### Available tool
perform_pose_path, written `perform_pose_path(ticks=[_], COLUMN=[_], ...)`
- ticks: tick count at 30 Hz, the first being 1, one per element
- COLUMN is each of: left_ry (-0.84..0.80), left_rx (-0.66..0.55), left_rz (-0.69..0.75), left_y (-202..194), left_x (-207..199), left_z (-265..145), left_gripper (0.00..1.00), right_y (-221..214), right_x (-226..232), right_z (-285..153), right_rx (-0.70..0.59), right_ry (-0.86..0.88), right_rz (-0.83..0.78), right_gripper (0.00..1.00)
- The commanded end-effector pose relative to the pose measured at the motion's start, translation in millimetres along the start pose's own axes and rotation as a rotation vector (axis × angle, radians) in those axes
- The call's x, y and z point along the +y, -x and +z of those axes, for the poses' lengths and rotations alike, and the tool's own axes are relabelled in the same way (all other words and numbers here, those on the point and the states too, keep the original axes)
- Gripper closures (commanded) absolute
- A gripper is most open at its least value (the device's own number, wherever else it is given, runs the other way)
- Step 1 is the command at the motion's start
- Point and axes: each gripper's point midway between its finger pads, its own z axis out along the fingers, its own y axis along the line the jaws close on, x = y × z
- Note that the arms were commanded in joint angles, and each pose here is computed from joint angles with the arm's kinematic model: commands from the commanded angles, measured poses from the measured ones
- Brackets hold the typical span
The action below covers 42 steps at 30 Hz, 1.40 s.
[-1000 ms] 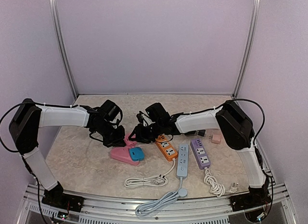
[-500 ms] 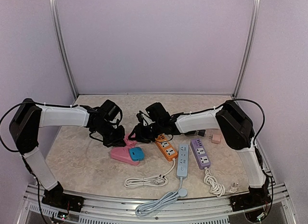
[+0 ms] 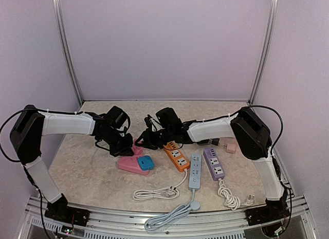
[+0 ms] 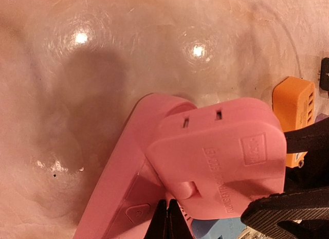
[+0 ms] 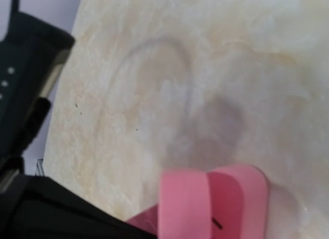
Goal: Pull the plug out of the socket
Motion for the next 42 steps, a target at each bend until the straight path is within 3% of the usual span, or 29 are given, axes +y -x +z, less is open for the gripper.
perform_pose_path(ticks=[1, 12, 21, 42], left_ry=[0.082, 0.088, 0.130, 0.187], left_rx=[0.056, 0.056, 0.082, 0.142], left_rz=[-0.006, -0.011, -0.027, -0.040], left_y=[-14.3, -15.8, -21.0, -32.5], left_x=[23.5, 25.9, 35.4, 47.4], left_z=[21.9, 21.4, 27.3, 45.1], left_gripper=[0.98, 0.98, 0.98, 0.98], right_y=[-36.2, -36.6, -15.9, 22.1], right_x=[15.3, -1.7, 22.2, 68.7], right_z=[17.2, 14.8, -5.7, -44.6], right_rx=[0.096, 0.093, 0.017, -0.081], right_ry=[0.077, -0.001, 0.032, 0.194], right_rz=[-0.006, 0.004, -0.021, -0.002], right_gripper=[0.70, 0.83, 1.00, 1.00])
